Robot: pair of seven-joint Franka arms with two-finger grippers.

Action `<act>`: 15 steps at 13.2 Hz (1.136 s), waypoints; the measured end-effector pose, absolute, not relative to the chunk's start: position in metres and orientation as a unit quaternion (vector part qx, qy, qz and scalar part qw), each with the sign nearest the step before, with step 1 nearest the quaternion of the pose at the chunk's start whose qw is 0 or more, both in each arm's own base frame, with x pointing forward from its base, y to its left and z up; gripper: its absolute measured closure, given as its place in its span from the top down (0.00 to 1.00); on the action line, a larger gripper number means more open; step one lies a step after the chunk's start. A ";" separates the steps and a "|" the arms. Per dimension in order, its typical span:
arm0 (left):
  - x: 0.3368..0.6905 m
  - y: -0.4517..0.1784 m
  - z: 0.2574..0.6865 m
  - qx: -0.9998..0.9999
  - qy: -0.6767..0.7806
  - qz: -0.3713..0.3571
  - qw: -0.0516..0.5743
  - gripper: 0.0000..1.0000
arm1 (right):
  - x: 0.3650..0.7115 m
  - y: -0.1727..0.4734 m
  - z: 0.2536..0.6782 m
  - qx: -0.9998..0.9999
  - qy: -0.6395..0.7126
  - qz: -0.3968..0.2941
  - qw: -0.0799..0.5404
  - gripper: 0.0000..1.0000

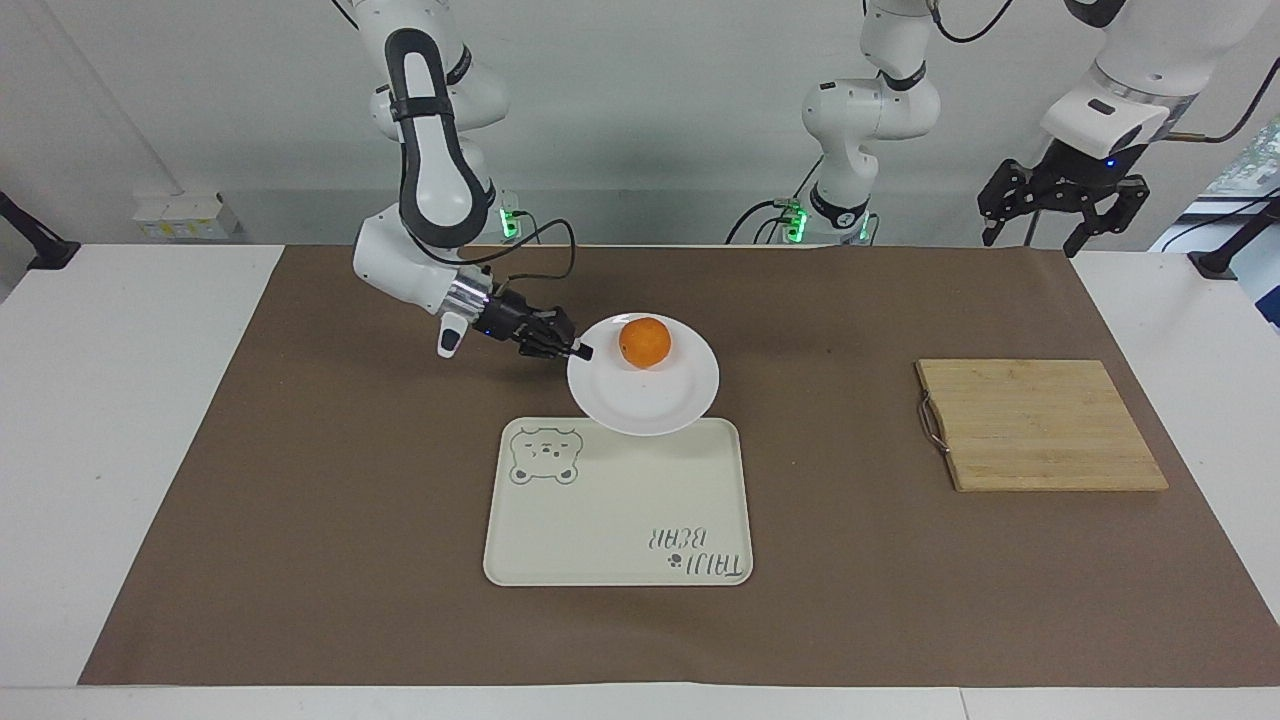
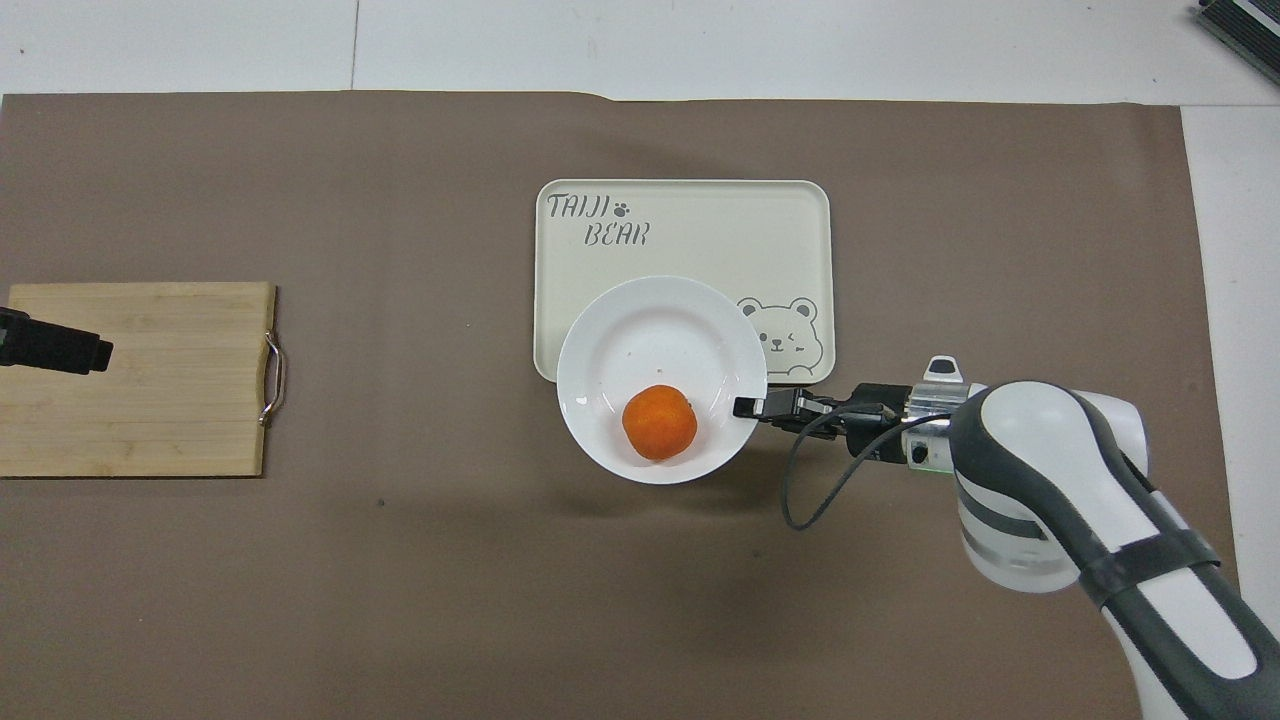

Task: Place orange and plate with both arms
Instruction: 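Slide the plate with the right gripper onto the bear tray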

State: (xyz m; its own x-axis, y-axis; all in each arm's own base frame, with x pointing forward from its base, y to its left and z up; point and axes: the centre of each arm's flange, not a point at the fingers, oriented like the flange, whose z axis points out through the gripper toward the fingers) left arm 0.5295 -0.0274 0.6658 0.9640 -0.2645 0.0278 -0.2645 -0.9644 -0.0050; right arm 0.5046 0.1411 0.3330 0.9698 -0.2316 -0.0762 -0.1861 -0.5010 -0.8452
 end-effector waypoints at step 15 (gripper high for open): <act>0.529 -0.027 0.666 -0.991 0.133 -0.014 0.001 1.00 | 0.640 0.102 0.322 -0.847 0.215 -0.048 0.483 0.05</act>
State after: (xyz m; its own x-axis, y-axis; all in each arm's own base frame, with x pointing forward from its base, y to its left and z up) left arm 0.5295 -0.0274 0.6658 0.9640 -0.2645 0.0278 -0.2645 -0.9644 -0.0050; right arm 0.6404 0.1024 0.3224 0.9029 -0.4111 -0.1258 -0.3176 -0.4407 -0.8396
